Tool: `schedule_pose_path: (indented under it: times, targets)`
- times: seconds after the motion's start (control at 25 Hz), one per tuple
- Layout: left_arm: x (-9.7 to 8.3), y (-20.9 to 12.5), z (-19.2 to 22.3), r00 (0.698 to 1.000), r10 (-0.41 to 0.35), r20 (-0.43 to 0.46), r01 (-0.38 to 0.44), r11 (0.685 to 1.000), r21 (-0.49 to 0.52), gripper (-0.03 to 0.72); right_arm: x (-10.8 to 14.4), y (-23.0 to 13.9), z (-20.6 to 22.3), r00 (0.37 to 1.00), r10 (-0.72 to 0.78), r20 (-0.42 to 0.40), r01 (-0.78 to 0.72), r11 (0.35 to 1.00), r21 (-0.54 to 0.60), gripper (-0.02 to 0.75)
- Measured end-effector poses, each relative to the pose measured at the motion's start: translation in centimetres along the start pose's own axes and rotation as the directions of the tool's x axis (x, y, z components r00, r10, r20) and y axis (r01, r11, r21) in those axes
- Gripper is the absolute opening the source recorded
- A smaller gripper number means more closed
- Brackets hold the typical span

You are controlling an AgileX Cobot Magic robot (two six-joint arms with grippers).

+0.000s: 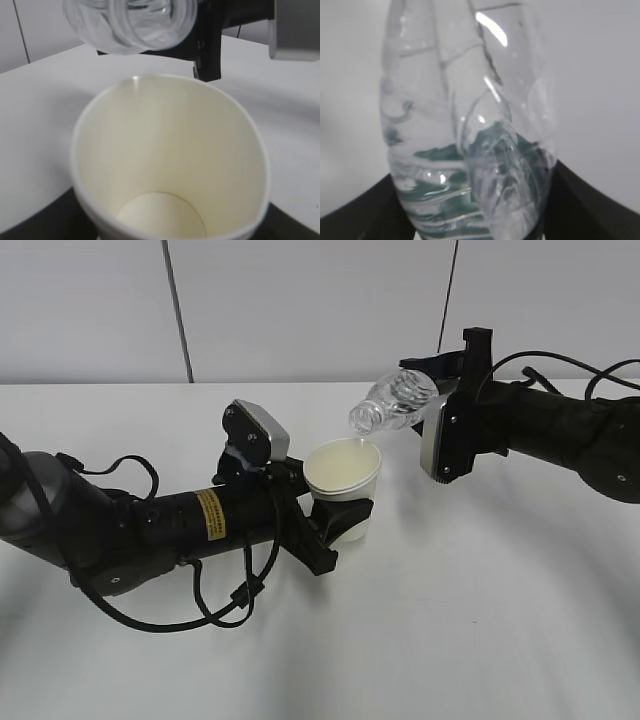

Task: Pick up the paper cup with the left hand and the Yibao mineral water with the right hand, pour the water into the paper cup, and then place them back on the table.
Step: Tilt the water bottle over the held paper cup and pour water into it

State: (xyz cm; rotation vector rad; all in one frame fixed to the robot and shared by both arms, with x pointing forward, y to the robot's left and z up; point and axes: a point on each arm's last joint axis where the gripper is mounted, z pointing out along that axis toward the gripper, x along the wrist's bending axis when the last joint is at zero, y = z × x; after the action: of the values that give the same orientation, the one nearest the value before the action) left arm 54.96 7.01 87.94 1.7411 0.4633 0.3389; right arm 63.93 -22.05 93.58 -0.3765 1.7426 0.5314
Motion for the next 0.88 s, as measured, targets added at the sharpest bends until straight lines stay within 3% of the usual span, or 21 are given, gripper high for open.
schedule_pose_path:
  times: [0.88]
  targets:
    - [0.0, -0.01, 0.0, 1.0, 0.0, 0.0, 0.0, 1.0, 0.001, 0.412, -0.01, -0.02, 0.0, 0.997, -0.072, 0.001, 0.072, 0.997, 0.003, 0.472]
